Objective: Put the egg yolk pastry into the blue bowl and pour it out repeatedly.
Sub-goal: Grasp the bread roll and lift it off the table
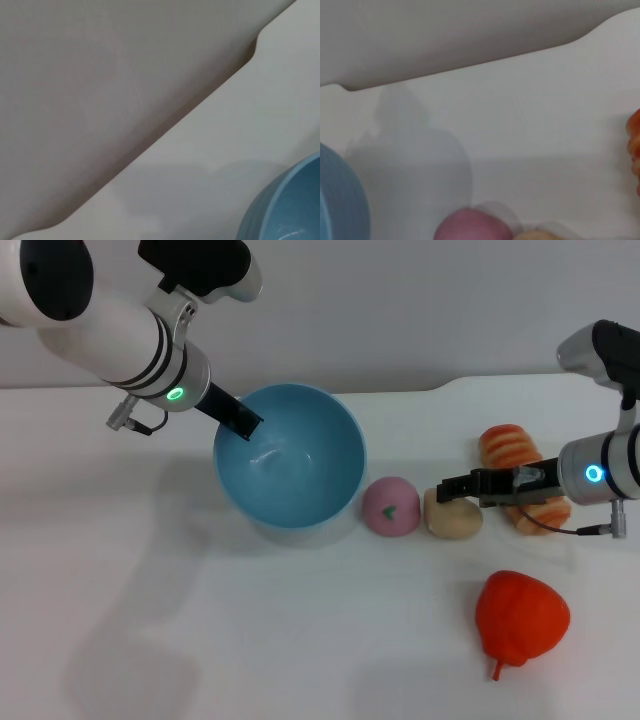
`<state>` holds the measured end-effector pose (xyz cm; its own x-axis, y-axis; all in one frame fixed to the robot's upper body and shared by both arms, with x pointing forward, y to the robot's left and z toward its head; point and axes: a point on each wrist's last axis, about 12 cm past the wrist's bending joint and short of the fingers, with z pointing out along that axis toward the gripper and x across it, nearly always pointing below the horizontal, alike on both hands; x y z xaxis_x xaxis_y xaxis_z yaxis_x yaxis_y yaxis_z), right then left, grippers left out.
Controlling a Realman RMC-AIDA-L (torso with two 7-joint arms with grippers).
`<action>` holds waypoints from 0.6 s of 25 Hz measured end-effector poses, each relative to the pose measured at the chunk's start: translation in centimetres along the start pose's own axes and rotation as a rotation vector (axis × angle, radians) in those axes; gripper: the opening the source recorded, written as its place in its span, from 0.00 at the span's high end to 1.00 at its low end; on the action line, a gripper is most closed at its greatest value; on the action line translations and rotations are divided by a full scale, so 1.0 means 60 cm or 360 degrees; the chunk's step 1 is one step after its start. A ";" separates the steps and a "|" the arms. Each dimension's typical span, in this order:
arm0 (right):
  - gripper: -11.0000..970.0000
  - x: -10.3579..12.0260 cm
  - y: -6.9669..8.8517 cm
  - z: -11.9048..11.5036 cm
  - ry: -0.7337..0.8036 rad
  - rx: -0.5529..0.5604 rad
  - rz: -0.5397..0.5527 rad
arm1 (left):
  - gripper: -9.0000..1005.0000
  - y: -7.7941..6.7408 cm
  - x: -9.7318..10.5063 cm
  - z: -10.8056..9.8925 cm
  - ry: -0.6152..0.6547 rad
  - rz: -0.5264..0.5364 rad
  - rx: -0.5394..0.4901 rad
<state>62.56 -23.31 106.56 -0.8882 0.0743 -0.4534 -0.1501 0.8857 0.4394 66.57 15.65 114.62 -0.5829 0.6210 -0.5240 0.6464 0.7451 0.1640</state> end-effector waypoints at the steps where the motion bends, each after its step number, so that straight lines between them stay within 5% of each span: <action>1: 0.29 0.001 0.001 0.001 -0.0005 -0.0015 0.0006 | 0.99 0.000 0.000 0.000 0.0000 0.0000 0.0000; 7: 0.29 0.006 0.005 0.005 -0.0035 -0.0098 -0.0015 | 0.99 -0.004 -0.001 0.001 0.0005 0.0022 0.0002; 15: 0.45 0.014 0.010 0.007 0.0002 -0.0151 -0.0111 | 0.99 -0.007 -0.003 0.001 0.0005 0.0033 0.0003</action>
<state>61.93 -22.50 106.15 -0.8747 0.0134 -0.4845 -0.2521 0.8411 0.4785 66.40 15.22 114.58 -0.5706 0.6373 -0.5180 0.6594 0.7315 0.1736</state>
